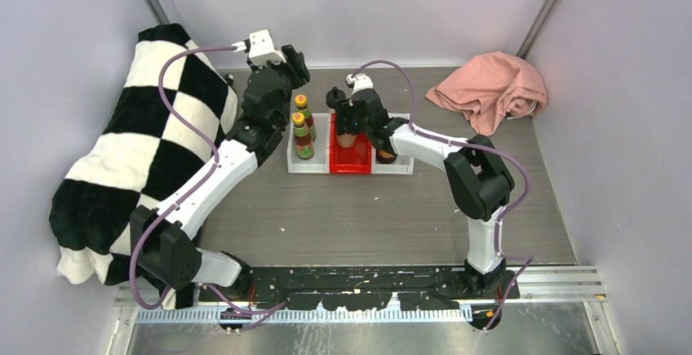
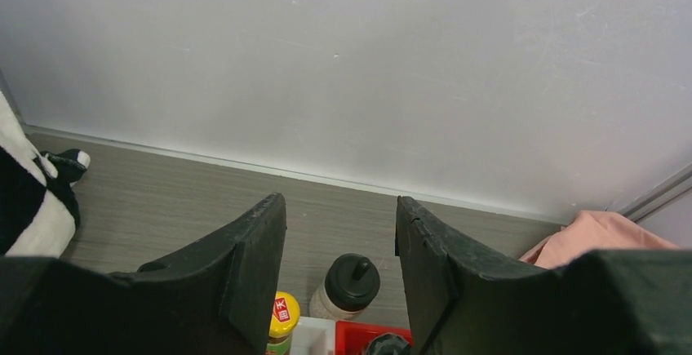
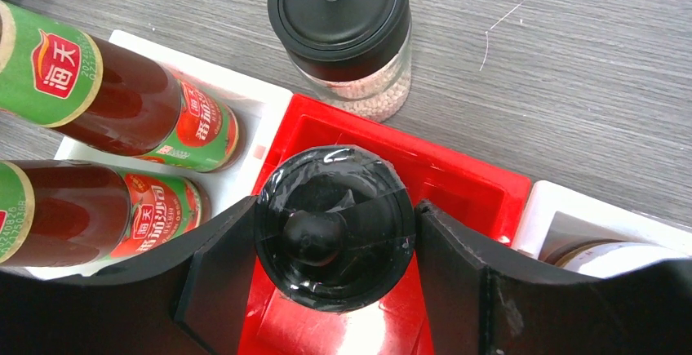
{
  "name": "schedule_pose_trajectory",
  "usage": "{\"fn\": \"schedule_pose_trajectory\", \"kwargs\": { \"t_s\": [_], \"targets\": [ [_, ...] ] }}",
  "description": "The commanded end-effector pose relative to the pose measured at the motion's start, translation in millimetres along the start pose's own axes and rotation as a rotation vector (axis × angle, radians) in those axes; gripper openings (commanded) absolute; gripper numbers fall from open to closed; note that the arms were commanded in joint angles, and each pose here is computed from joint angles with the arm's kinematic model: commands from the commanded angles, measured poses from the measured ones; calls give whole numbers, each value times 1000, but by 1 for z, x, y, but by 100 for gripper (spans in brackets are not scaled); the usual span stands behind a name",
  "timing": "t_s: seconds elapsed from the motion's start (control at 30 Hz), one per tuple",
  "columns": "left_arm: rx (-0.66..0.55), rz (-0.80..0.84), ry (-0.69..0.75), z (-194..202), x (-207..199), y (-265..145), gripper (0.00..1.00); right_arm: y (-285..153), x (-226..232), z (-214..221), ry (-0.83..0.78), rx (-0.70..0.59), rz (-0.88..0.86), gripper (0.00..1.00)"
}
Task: Organize the condiment bottles
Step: Place the bottle in the storage box.
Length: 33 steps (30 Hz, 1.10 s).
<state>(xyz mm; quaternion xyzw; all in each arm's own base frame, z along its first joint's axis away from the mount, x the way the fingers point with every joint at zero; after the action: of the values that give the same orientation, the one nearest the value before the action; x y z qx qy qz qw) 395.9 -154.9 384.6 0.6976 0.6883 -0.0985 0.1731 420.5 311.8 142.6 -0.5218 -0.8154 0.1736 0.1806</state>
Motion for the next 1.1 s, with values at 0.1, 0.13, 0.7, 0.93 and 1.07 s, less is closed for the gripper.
{"fn": "schedule_pose_trajectory", "kwargs": {
  "t_s": [0.1,0.13,0.7,0.93,1.07],
  "targets": [
    [-75,16,-31,-21,-1,-2,53,3,7,-29,14,-128,-23,2],
    [-76,17,-33,-20,-1,-2,53,3,6,-29,15,-129,-20,5],
    [-83,18,-48,-24,-1,-4,53,-3,7,-37,-22,-113,-4,79],
    [-88,19,-47,-28,-1,-5,53,-5,9,-49,-39,-123,-3,87],
    [-92,21,-48,-31,-1,-7,53,-10,10,-61,-61,-134,2,87]
  ]
}}
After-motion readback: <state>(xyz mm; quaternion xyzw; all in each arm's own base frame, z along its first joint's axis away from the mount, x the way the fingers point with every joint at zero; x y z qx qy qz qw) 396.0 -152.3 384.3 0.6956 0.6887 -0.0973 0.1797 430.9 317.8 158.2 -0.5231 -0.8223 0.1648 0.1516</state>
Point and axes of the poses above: each gripper's point midway between its finger pads, its own y axis out along the fingers, its own x axis along the line the jaws close on, z = x × y, the point moved 4 cm from there along -y, back along the fingers, and after that the axes turned 4 degrees about -y, right-handed, at the moved point
